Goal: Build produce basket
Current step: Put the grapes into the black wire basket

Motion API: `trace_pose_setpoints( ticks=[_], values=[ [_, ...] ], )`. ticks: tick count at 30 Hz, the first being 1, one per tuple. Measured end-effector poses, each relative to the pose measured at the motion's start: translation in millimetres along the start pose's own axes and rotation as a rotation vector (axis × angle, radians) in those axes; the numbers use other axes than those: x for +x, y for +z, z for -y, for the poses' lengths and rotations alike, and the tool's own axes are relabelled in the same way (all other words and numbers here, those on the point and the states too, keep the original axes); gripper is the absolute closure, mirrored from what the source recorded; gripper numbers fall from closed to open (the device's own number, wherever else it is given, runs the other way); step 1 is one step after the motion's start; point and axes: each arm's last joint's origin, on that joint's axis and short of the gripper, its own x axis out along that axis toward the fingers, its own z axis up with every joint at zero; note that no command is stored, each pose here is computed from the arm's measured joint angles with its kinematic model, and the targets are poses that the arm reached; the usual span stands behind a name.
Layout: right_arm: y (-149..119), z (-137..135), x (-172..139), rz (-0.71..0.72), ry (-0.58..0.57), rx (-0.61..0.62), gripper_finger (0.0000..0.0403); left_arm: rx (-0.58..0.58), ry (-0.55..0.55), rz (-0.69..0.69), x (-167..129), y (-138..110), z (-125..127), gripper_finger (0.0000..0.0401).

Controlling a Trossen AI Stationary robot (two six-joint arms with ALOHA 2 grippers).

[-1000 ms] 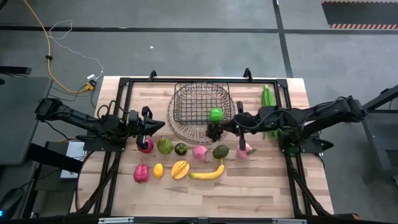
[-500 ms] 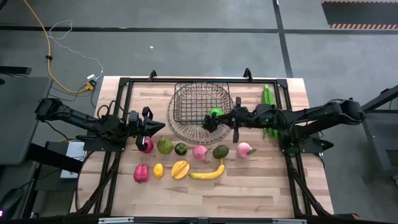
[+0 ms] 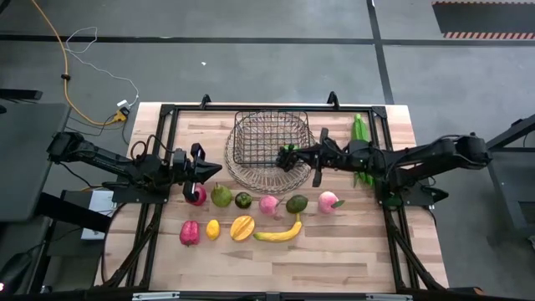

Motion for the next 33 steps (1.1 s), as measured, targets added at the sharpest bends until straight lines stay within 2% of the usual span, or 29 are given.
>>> trace_pose_setpoints(
  ticks=[13, 17, 21, 25, 33],
  values=[
    [1.9, 1.4, -0.3, 0.037, -0.028, 0.032, 0.0403, 0.023, 0.004, 0.001, 0.0, 0.0, -0.1, 0.0401],
    [6.2, 9.8, 2.7, 0.107, -0.104, 0.048, 0.0403, 0.008, 0.004, 0.001, 0.0, 0.0, -0.1, 0.0401],
    [12.4, 27.7, 13.0, 0.109, -0.198, 0.049, 0.0403, 0.007, 0.003, 0.001, 0.0, 0.1, -0.1, 0.0401],
    [18.3, 48.9, 27.9, -0.016, -0.282, 0.046, 0.0403, 0.007, 0.004, 0.001, 0.0, 0.1, -0.2, 0.0401],
    [6.3, 85.9, 57.5, -0.420, -0.399, 0.003, 0.0403, 0.008, 0.004, 0.000, 0.0, -0.1, -0.2, 0.0401]
  ],
)
